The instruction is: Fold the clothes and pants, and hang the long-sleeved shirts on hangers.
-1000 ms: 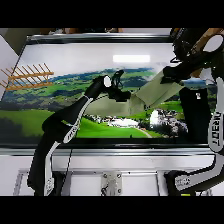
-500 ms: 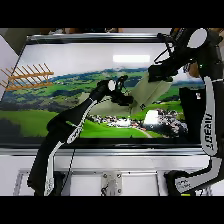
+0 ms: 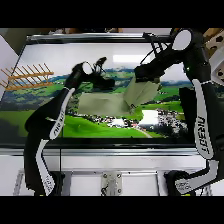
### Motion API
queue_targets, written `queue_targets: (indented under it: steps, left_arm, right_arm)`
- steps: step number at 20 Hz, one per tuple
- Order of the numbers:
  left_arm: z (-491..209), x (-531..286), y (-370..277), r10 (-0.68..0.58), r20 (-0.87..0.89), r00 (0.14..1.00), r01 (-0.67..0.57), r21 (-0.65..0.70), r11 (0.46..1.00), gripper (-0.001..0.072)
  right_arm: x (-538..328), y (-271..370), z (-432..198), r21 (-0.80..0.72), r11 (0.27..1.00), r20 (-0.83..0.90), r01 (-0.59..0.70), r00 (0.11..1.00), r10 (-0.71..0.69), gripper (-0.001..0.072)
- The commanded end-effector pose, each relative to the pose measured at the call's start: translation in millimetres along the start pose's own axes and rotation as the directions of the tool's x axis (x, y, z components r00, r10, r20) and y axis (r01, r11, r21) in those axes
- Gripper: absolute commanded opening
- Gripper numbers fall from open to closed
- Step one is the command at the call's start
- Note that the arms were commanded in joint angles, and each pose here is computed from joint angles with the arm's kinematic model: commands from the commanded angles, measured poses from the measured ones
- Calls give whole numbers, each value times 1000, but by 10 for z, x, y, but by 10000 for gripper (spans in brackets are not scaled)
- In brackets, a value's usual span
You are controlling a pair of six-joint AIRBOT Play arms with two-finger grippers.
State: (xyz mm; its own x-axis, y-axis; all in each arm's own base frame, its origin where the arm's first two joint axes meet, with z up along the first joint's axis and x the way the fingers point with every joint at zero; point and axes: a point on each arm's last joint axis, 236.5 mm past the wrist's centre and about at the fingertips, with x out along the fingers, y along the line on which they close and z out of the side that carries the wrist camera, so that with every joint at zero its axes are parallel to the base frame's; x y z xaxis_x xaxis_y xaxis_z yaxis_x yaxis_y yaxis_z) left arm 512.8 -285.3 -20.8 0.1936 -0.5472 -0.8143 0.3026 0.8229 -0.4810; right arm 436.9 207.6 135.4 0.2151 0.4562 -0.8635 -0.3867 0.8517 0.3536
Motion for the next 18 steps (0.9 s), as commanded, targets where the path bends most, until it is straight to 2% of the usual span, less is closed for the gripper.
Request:
queue_targets:
  steps: [1,8,9,11,12,14,15,17,18]
  left_arm:
    - [208,-684,477,37,71,997,-33,-48,998,12]
    - [308,-1934,1123,120,201,972,-89,-153,984,12]
    - [307,-2070,1163,129,217,968,-94,-162,982,12]
    - [295,-2305,1202,145,245,959,-104,-173,979,12]
    - [299,-2389,1211,152,258,954,-108,-175,979,12]
    - [308,-2535,1224,164,283,945,-115,-180,977,12]
    - [312,-2605,1231,170,296,940,-119,-182,976,12]
    - [292,-2750,1223,179,312,933,-125,-184,975,12]
    - [285,-2805,1193,181,318,931,-128,-180,975,12]
  right_arm:
    - [169,435,193,-38,996,72,-76,994,79,14]
    - [1349,1210,538,-85,963,156,-256,951,266,17]
    - [1603,1376,557,-97,951,170,-292,937,305,43]
    - [2048,1804,524,-143,912,193,-384,893,407,560]
    - [2186,2049,517,-182,883,215,-432,859,465,662]
    - [2135,2471,529,-302,811,245,-500,782,573,661]
    - [2024,2562,551,-396,784,255,-478,763,594,651]
    - [1795,2446,613,-479,782,257,-398,789,559,644]
    - [1689,2255,652,-466,810,255,-356,823,508,509]
